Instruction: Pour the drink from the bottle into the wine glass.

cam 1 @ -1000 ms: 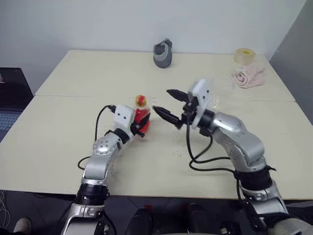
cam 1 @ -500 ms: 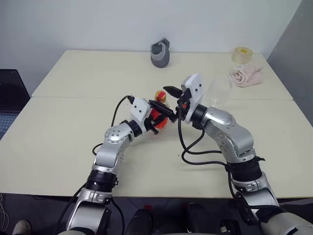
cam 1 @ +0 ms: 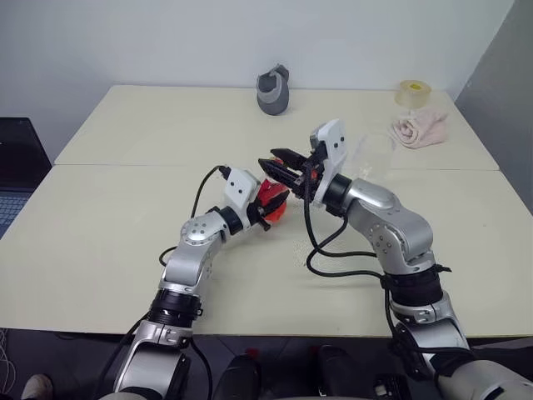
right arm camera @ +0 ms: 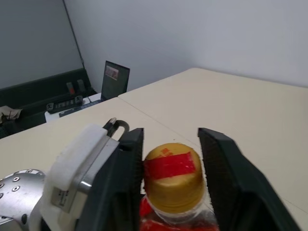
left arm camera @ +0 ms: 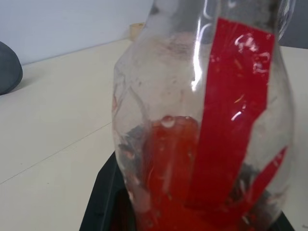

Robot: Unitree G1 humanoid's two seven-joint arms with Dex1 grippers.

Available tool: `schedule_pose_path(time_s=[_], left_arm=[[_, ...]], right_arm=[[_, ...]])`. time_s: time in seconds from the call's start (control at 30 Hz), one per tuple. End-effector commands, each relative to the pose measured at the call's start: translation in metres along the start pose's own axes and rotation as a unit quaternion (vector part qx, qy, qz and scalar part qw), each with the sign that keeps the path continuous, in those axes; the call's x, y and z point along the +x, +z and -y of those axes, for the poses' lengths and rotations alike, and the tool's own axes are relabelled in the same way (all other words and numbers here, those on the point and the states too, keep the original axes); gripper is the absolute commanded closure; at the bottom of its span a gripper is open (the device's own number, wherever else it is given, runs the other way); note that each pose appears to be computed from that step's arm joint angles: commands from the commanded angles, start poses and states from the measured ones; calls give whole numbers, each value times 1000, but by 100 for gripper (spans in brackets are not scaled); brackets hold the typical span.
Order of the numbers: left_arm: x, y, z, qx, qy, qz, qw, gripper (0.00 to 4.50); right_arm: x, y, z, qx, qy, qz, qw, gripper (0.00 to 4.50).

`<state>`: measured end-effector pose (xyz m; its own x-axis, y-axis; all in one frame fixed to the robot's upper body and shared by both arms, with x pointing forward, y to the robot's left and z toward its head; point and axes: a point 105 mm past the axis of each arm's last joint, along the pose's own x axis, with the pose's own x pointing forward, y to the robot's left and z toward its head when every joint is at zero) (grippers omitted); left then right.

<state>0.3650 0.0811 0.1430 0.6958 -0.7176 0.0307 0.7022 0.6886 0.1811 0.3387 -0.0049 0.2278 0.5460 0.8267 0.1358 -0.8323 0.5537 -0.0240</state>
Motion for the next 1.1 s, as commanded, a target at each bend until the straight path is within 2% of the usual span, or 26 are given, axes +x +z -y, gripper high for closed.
schedule_pose_path(time_s=[0.03,0.4,0.7,0.93,1.1], left_arm=[[-1,16,-3,9,11,30,999,315],[-1,18,2,8,2,32,999,315],[-22,37,20,-1,-59,32,998,315],[-42,47,30,-2,-95,21,995,315],[-52,50,37,-10,-117,14,993,315]], right_arm=[[-1,14,-9,-34,20,23,999,329],[1,19,-4,-28,40,25,998,329],[6,40,2,-73,185,21,980,329],[3,43,-14,-98,320,11,942,329],[3,40,-19,-100,374,-1,922,329]])
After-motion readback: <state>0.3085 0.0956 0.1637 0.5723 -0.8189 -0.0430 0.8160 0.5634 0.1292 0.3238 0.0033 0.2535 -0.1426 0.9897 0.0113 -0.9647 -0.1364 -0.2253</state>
